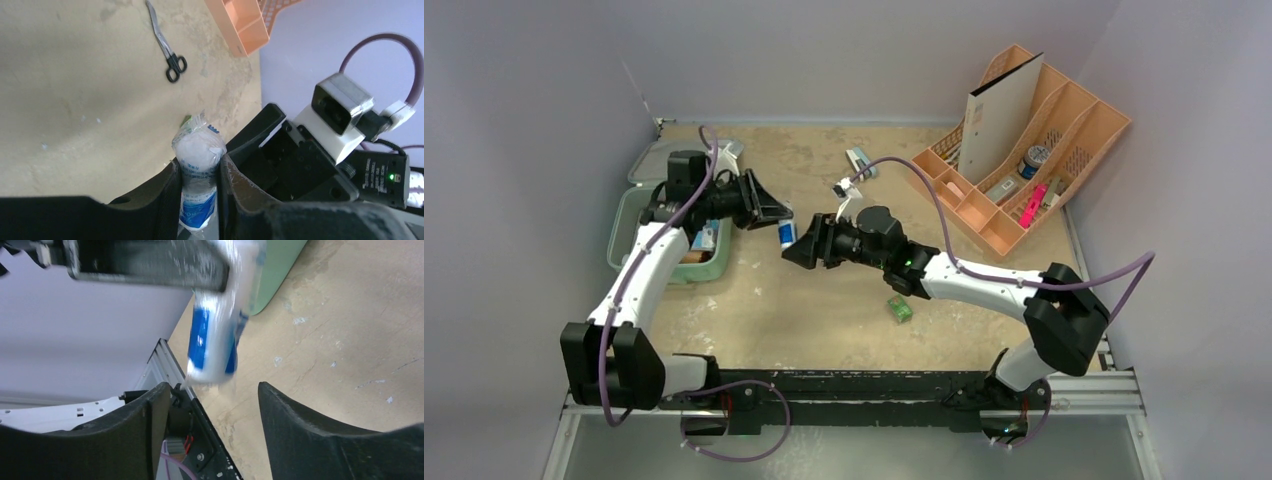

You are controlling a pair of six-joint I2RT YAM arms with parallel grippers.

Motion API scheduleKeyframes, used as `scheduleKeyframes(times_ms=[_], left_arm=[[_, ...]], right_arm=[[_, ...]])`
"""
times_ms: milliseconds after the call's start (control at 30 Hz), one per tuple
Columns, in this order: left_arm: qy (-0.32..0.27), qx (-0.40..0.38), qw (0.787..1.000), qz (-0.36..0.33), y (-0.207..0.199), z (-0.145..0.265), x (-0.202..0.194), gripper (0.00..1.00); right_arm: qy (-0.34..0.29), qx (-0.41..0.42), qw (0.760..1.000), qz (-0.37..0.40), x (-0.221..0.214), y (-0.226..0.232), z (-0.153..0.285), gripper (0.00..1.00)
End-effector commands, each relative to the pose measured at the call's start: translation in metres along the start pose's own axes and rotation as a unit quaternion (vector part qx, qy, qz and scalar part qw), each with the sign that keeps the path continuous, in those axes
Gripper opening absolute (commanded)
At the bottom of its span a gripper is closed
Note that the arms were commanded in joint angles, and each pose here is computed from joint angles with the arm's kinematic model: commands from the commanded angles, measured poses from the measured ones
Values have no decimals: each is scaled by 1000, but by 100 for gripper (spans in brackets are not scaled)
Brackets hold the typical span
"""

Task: Organize the medicine kit
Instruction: Place the medical item at the medicine box.

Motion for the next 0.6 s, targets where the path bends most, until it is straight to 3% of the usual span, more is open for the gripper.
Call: scheduleKeyframes(times_ms=[0, 267, 433, 567], left_arm=[[-43, 60, 994, -85, -14, 11, 19, 22], [-109, 212, 952, -192, -1, 33, 52, 22], [-158, 286, 912, -248, 5, 48, 74, 22], [-195, 363, 872, -262, 14, 60, 94, 22]], right_arm=[[-12, 31, 999, 15, 13, 16, 7, 72], [5, 31, 999, 43, 3, 17, 35, 89], [9, 34, 997, 67, 0, 20, 58, 91], [9, 16, 996, 91, 1, 19, 79, 99]])
Point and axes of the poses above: each gripper's point midway between its finger pads, its own z axis back along the fingers, its own y axis along the line the jaws close on, x = y × z, the point moved 6 cm from there along z, back along the fingers, and after that the axes turned 15 degrees about z, right-handed, at the moved point
